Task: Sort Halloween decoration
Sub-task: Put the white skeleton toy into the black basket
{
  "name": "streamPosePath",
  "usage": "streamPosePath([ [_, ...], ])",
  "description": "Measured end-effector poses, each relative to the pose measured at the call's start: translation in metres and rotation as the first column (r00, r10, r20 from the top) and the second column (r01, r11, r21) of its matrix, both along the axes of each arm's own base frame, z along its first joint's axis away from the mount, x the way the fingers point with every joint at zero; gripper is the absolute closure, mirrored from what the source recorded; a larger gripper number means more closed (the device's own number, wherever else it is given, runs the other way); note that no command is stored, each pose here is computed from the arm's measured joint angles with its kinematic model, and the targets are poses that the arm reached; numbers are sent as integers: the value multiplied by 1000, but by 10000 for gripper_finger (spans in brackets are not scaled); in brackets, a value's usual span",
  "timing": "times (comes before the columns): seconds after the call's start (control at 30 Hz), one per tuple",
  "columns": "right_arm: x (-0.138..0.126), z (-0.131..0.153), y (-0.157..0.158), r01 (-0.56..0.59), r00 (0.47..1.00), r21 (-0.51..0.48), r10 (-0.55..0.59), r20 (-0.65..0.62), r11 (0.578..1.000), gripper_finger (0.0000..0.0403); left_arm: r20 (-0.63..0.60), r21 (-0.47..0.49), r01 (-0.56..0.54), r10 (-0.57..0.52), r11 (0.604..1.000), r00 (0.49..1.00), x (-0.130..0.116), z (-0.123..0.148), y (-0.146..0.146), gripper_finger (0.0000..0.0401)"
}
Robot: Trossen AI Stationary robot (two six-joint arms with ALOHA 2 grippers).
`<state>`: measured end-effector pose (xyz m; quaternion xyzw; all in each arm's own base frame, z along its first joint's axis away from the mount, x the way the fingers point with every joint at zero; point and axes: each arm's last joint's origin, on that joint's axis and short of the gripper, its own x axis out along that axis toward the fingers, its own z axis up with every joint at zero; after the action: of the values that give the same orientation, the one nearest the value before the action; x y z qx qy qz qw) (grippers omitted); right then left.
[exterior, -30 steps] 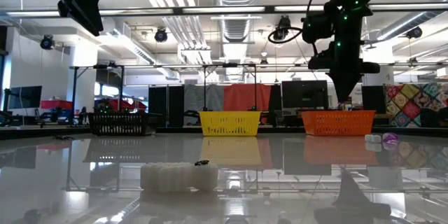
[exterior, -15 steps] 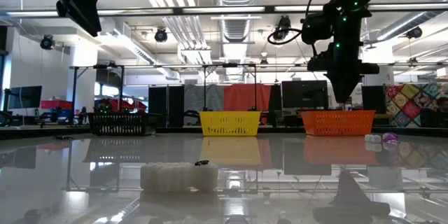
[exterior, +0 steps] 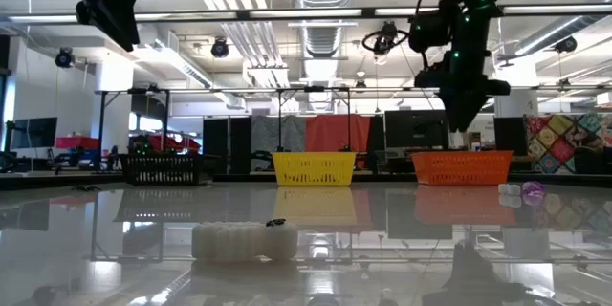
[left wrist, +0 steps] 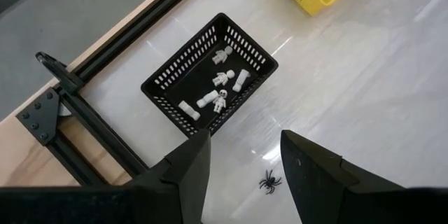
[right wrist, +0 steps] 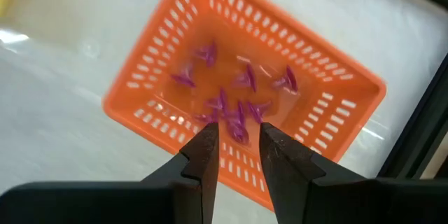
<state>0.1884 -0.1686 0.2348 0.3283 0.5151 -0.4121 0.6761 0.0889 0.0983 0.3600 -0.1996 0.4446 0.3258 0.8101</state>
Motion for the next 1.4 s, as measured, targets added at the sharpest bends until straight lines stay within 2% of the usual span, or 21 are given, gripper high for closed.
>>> streamPosePath([
  [0.3,7,25,-6,-3,998,-43,5,62,999,309,-34,-36,2,-3,999,999,8,-6,10,244],
  [0.47,11,35,-6,-143,984,-40,147,105,989,319,-57,-60,16,-19,998,998,14,-10,16,244],
  [0.63,12,43,-8,-128,984,-69,135,112,989,319,-7,-103,79,-80,992,997,17,-11,15,244],
  [0.77,12,48,-9,-103,988,-89,112,103,991,306,58,-151,101,-93,983,994,17,-9,10,244],
  [1.1,17,51,-2,-139,985,-80,146,93,987,256,70,-220,81,-67,972,995,16,-7,-9,244],
  [1.4,23,51,7,-178,979,-68,183,85,982,257,97,-265,132,-110,955,989,26,-5,-28,244],
])
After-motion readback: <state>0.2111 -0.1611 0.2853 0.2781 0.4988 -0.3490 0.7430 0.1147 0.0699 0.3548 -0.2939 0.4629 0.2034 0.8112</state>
